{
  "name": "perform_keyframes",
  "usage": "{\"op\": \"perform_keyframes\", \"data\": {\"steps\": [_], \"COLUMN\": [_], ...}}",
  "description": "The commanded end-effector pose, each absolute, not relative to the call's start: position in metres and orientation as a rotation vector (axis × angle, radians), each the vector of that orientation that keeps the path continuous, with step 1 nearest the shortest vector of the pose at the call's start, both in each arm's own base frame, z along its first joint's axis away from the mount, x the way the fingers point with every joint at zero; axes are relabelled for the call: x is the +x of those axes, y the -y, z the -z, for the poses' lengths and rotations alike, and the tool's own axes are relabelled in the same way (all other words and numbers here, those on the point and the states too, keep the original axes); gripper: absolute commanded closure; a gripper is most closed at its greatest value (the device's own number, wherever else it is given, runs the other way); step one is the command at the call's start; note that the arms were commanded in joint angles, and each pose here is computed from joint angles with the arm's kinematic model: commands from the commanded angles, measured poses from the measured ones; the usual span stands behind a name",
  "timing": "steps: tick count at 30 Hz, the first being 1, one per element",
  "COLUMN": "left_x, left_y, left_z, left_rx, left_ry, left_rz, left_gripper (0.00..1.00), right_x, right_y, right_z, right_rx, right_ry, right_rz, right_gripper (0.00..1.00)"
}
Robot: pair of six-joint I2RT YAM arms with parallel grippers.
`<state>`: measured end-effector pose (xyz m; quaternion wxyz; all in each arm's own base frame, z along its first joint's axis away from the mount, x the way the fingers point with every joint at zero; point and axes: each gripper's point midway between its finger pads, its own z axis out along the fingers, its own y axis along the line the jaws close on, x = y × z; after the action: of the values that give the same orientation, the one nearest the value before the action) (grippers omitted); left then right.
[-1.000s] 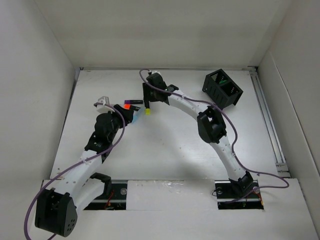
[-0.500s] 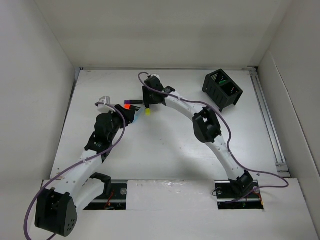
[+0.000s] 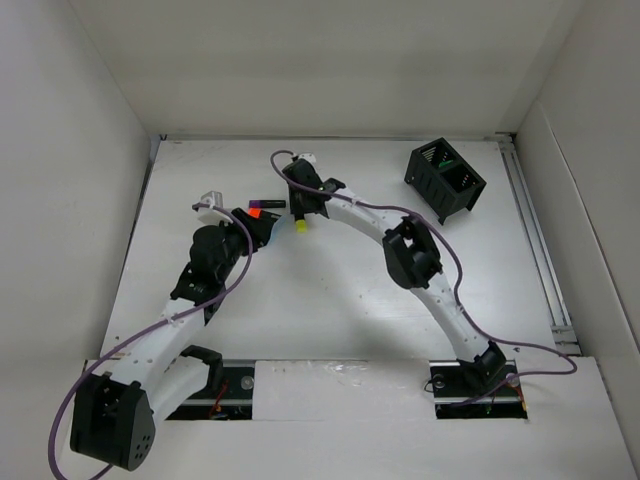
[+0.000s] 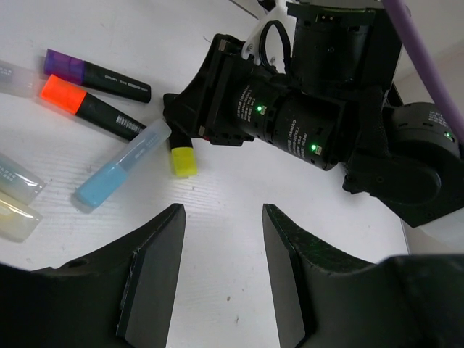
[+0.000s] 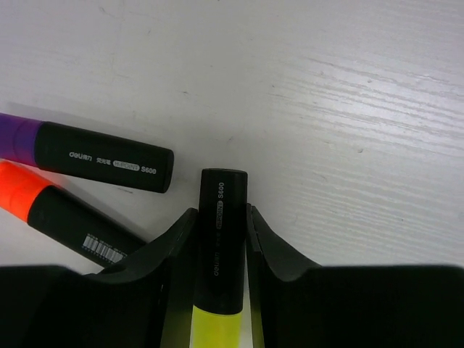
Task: Sort the stationery into containers
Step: Pick up the pen from the center of the board.
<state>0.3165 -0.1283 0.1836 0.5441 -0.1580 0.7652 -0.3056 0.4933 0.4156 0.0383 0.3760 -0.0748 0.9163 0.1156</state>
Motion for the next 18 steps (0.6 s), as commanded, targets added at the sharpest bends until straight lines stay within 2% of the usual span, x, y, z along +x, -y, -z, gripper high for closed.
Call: {"op": "perform_keyframes", "data": {"steps": [1,2,4,5,11,14,18], "left_x": [0.32,0.32,0.318,0.317,0.32,0.322,0.322], "left_y": [0.131,0.133,0.137,0.137,0.141,0.138,0.141], "left_z": [-0.211,-0.216,-0.217,-0.211,-0.207,-0.209,-0.207], "left_rx": [-0.359,-0.35,-0.341,-0.343,-0.333,-0.347,-0.335], "left_ry": [-1.73,-1.723,-1.727,-1.737,-1.762,-1.747,-1.765], "left_rz": [0.761,0.771,0.798,0.795,0.805,0.79,0.803], "left_gripper": [0.57,0.57,0.57,0.57,0.57,0.57,0.57], "right_x": [0.487,0.488,0.49,0.494,0.522,0.543,0.571], "right_y": [-0.395,-0.392,-0.384,-0.376,-0.355,-0.314,-0.225], "right_z": [-0.037,-0.042,-0.049,-0.05,-0.142,-0.188,-0.238], "right_rx": [-0.171,-0.15,-0.112,-0.09,0.164,0.283,0.506], "right_ry": [-2.351,-2.341,-2.318,-2.302,-2.129,-2.034,-1.9], "right_rz": [-0.172,-0.161,-0.125,-0.118,-0.313,-0.337,-0.281], "right_gripper": [0.82,0.93,0.99,1.0,0.99,0.99,0.99]}}
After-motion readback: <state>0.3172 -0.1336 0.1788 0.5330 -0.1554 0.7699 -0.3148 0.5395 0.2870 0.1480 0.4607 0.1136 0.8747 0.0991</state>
